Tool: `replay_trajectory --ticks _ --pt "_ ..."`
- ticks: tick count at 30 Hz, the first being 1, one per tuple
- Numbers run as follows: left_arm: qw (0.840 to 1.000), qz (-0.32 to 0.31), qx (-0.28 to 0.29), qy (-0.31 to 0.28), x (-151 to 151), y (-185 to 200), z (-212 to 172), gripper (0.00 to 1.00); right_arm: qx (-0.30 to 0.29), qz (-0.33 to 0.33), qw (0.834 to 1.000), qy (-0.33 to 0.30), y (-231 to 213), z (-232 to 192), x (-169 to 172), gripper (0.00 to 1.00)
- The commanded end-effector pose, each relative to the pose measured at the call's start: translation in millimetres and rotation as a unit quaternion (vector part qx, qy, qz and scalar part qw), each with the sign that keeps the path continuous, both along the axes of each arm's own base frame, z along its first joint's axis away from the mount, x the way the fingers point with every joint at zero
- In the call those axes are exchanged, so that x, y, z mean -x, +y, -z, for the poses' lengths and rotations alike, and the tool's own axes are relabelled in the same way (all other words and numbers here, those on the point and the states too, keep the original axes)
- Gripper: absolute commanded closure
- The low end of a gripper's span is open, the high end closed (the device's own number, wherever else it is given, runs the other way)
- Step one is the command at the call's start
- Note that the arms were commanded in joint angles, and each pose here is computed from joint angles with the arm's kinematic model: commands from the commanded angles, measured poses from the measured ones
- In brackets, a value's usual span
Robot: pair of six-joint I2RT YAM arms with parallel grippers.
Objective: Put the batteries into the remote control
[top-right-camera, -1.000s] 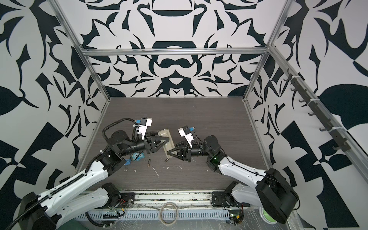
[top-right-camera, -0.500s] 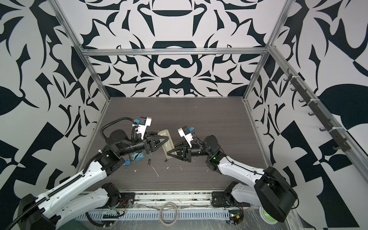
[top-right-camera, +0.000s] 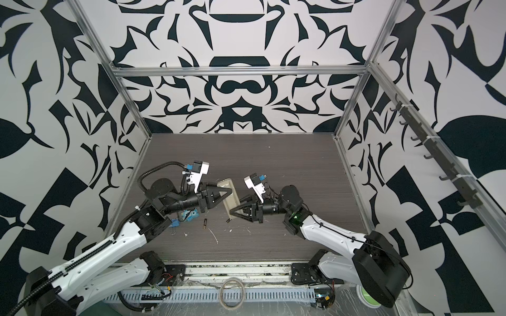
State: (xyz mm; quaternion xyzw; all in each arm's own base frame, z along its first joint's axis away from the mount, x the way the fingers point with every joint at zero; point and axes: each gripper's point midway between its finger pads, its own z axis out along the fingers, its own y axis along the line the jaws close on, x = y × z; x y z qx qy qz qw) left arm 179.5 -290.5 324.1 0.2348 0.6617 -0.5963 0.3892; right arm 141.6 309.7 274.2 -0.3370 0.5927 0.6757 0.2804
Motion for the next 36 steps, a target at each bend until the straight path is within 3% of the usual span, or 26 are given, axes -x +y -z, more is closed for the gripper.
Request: replay_trajectory --ticks 1,5,14,16,21,27,36 --pt "0.999 -0.032 -0.007 0.001 -9.2 4.8 1.4 1.00 0.007 0.023 0.999 -0.041 -0.1 -16.1 -2.8 0.29" --pt "0.998 -0.060 -0.020 0.014 -16.4 10.1 12.0 1.00 0.039 0.048 0.997 -0.056 -2.9 -8.7 -6.1 0.18" --pt "0.991 -0.084 -0.073 0.078 -19.6 17.0 45.4 1.00 0.132 0.109 0.982 -0.082 -13.5 19.6 -18.7 0.19" --pt "0.985 -0.090 -0.098 0.106 -20.8 18.6 59.7 1.00 0.169 0.108 0.975 -0.098 -13.4 28.8 -15.2 0.19" --pt "0.973 -0.092 -0.136 0.163 -17.0 21.9 86.9 1.00 0.271 0.114 0.938 -0.184 -10.1 52.1 -3.0 0.21" --pt "0.963 -0.105 -0.151 0.197 -10.3 31.8 102.2 1.00 0.264 0.120 0.928 -0.235 -7.4 50.8 6.6 0.27" --pt "0.945 -0.058 -0.178 0.267 8.6 25.8 131.1 1.00 0.245 0.109 0.908 -0.322 2.0 54.0 23.2 0.40"
